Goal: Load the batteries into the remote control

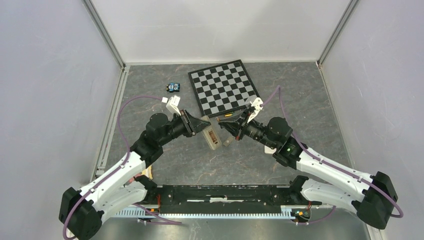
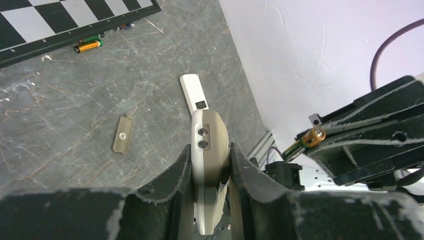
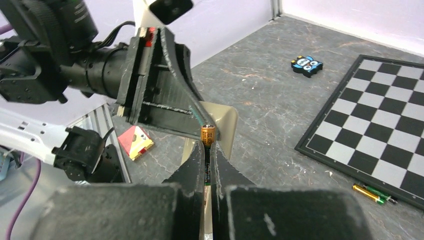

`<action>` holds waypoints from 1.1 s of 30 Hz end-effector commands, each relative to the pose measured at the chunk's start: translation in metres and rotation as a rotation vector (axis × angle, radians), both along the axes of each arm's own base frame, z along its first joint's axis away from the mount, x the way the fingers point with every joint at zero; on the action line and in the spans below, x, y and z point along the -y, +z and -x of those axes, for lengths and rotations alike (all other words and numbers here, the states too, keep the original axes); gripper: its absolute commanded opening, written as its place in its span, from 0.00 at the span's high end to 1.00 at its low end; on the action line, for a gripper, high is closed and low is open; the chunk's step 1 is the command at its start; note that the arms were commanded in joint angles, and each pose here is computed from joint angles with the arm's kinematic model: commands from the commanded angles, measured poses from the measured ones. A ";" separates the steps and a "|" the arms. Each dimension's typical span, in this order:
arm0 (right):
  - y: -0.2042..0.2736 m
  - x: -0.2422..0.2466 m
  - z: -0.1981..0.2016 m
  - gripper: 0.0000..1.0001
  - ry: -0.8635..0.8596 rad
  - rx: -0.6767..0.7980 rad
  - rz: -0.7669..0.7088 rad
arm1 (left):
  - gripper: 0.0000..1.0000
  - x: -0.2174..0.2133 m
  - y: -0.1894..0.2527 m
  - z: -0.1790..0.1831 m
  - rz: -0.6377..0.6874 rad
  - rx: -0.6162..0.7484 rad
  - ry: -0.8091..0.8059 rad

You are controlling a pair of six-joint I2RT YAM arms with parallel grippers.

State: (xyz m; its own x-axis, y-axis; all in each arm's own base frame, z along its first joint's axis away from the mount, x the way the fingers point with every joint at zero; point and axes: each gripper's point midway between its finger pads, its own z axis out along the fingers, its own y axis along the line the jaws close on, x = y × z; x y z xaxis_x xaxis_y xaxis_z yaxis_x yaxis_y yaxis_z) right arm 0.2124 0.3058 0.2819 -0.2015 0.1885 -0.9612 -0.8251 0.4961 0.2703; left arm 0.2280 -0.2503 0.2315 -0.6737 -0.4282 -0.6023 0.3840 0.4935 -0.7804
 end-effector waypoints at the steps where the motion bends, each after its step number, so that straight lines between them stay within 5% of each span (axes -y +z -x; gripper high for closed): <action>1: 0.007 -0.010 0.015 1.00 0.087 0.083 -0.004 | 0.98 0.006 0.045 0.001 0.136 0.036 -0.034; 33: -0.039 -0.025 0.016 1.00 0.125 0.084 0.104 | 0.98 0.005 0.053 0.005 0.238 -0.045 -0.038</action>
State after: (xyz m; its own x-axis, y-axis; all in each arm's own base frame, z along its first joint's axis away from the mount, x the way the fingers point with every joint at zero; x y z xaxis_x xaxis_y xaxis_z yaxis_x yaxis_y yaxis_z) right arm 0.1933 0.3322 0.2419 -0.1797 0.0576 -0.9820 -0.8979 0.3983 0.1876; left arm 0.2263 -0.2523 0.2515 -0.7295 -0.5025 -0.4640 0.3079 0.3644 -0.8789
